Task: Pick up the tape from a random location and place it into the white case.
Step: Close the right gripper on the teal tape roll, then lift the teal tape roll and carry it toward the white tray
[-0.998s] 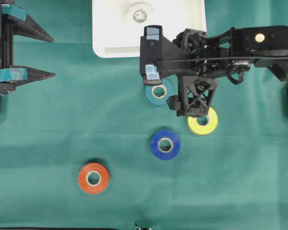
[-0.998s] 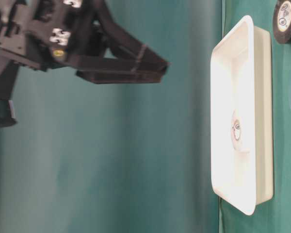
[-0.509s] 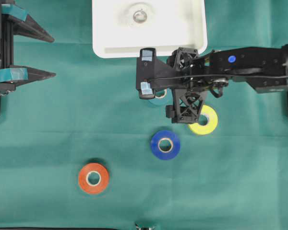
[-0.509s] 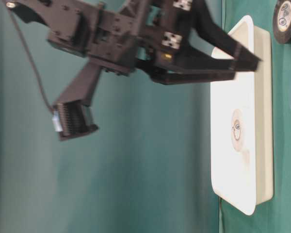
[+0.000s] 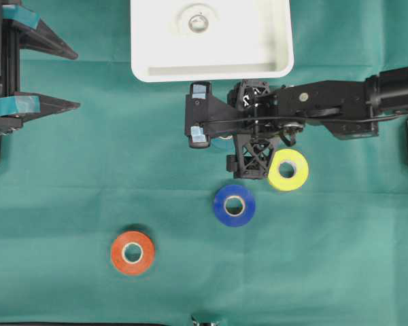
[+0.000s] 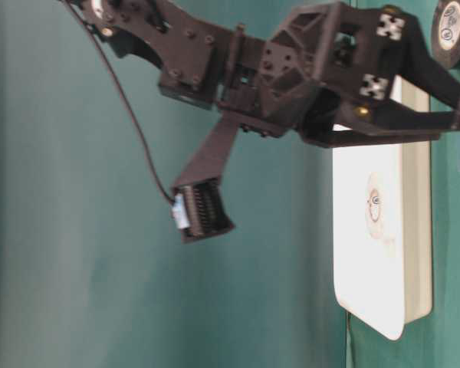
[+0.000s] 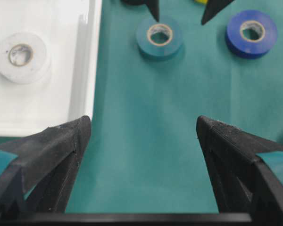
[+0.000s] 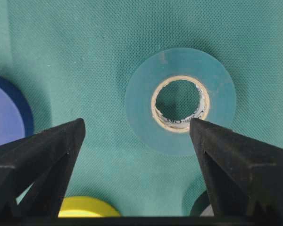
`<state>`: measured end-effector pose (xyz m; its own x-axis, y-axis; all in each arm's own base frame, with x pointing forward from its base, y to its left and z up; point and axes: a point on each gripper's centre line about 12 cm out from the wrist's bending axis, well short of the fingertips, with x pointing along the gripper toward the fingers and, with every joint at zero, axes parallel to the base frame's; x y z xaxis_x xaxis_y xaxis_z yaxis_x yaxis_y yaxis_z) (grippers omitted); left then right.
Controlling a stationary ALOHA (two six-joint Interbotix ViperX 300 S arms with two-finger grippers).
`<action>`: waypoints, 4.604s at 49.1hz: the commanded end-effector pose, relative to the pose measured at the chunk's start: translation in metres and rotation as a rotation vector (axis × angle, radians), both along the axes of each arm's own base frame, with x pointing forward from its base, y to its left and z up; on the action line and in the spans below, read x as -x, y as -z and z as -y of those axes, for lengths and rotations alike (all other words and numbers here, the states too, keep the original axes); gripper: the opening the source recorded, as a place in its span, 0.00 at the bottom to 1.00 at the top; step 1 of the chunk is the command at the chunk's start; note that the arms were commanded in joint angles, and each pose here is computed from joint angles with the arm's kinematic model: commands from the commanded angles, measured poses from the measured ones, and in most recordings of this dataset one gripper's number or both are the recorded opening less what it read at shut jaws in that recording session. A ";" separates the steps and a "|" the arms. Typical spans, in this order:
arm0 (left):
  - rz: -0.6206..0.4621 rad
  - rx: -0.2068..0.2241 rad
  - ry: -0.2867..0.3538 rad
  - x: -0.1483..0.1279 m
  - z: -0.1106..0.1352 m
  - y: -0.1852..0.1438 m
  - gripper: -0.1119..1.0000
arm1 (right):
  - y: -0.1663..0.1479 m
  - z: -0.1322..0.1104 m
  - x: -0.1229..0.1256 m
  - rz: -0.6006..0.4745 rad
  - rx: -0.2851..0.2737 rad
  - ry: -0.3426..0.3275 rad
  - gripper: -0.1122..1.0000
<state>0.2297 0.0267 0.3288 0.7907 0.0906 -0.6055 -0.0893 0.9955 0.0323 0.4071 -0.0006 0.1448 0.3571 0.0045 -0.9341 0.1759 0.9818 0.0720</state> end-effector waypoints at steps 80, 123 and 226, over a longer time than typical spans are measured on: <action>0.017 0.014 -0.028 0.000 -0.004 -0.004 0.91 | 0.020 0.017 -0.006 0.018 0.028 0.016 0.35; 0.017 0.015 -0.035 0.000 -0.005 -0.004 0.91 | -0.049 0.010 -0.010 0.112 0.027 0.007 0.35; 0.018 0.015 -0.049 0.000 -0.008 -0.004 0.91 | -0.211 0.010 0.018 0.118 0.080 0.006 0.35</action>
<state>0.2285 0.0344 0.3276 0.7853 0.1170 -0.6079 -0.1339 0.9908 0.0176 0.3927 -0.0115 0.3325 0.4073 -0.0705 -0.9106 0.1759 0.9844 0.0025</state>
